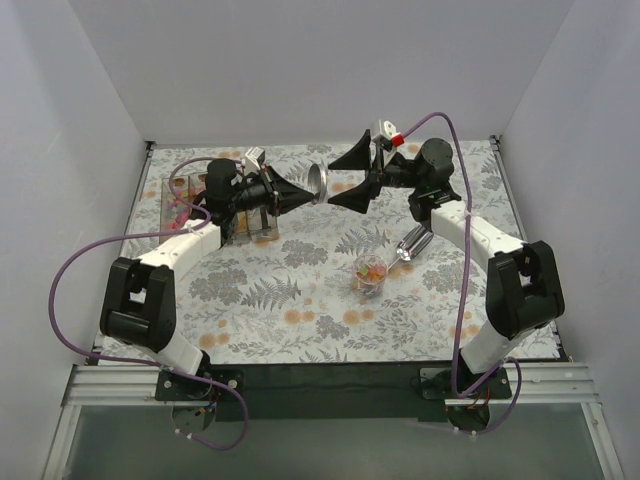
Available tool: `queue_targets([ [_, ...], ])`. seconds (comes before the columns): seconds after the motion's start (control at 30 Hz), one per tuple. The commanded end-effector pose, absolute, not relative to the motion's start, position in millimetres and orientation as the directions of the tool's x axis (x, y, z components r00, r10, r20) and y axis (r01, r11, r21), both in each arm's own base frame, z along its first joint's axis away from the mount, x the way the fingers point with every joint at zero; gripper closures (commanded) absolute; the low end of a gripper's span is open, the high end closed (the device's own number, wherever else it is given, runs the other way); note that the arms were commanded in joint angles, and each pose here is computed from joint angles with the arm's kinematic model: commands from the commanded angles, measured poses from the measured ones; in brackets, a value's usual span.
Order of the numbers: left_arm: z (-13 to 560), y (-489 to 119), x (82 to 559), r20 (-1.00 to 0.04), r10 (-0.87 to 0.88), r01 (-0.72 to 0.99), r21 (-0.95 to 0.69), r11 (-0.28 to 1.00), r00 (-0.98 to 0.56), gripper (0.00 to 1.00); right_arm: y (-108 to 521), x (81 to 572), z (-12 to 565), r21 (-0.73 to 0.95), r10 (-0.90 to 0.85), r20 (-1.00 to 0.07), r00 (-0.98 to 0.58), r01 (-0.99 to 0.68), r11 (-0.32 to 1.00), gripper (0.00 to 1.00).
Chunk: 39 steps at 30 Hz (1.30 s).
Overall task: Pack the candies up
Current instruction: Pick up the bottle lid at the center of the board.
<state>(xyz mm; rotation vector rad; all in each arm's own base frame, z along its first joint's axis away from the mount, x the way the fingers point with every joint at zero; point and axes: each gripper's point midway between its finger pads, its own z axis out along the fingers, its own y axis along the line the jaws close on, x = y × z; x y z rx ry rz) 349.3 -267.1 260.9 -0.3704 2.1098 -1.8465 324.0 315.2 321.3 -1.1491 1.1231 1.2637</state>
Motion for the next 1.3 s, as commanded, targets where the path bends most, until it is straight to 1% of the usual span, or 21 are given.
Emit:
queue_targets([
  [0.0, 300.7, -270.6, 332.6, 0.121, -0.361, -0.126, -0.992, -0.009, -0.925, 1.00, 318.3, 316.2, 347.0, -0.083, 0.169, -0.983, 0.073, -0.995, -0.052, 0.02],
  [0.03, 301.4, -273.3, 330.9, 0.119, -0.353, -0.122, -0.992, -0.014, -0.928, 1.00, 318.1, 314.6, 352.3, -0.118, 0.192, -0.976, 0.106, -0.991, -0.054, 0.02],
  [0.07, 302.3, -273.7, 330.2, 0.122, -0.351, -0.123, -0.992, -0.018, -0.928, 1.00, 318.6, 312.6, 352.6, -0.094, 0.198, -0.977, 0.080, -0.993, -0.064, 0.02],
  [0.2, 302.3, -277.1, 326.6, 0.126, -0.340, -0.128, -0.992, -0.016, -0.932, 1.00, 321.1, 309.6, 352.2, -0.099, 0.229, -0.970, 0.076, -0.991, -0.091, 0.02],
  [0.57, 312.2, -277.7, 321.8, 0.131, -0.323, -0.125, -0.991, -0.039, -0.937, 1.00, 326.6, 304.3, 345.3, -0.099, 0.216, -0.974, 0.066, -0.984, -0.146, 0.02],
  [0.9, 309.5, -284.0, 315.9, 0.135, -0.284, -0.132, -0.991, -0.030, -0.949, 1.00, 329.1, 297.2, 343.6, -0.094, 0.208, -0.977, 0.052, -0.975, -0.201, 0.02],
  [1.1, 307.9, -284.1, 313.7, 0.129, -0.273, -0.127, -0.992, -0.026, -0.953, 1.00, 328.5, 298.2, 345.0, -0.070, 0.214, -0.976, 0.029, -0.980, -0.188, 0.02],
  [1.17, 304.4, -284.3, 314.9, 0.109, -0.278, -0.108, -0.994, -0.019, -0.954, 1.00, 326.5, 294.6, 347.2, -0.061, 0.219, -0.976, 0.020, -0.982, -0.179, 0.02],
  [1.27, 293.6, -285.1, 318.8, 0.100, -0.286, -0.103, -0.995, -0.003, -0.953, 1.00, 321.3, 289.4, 346.2, -0.017, 0.208, -0.978, -0.015, -0.989, -0.147, 0.02],
])
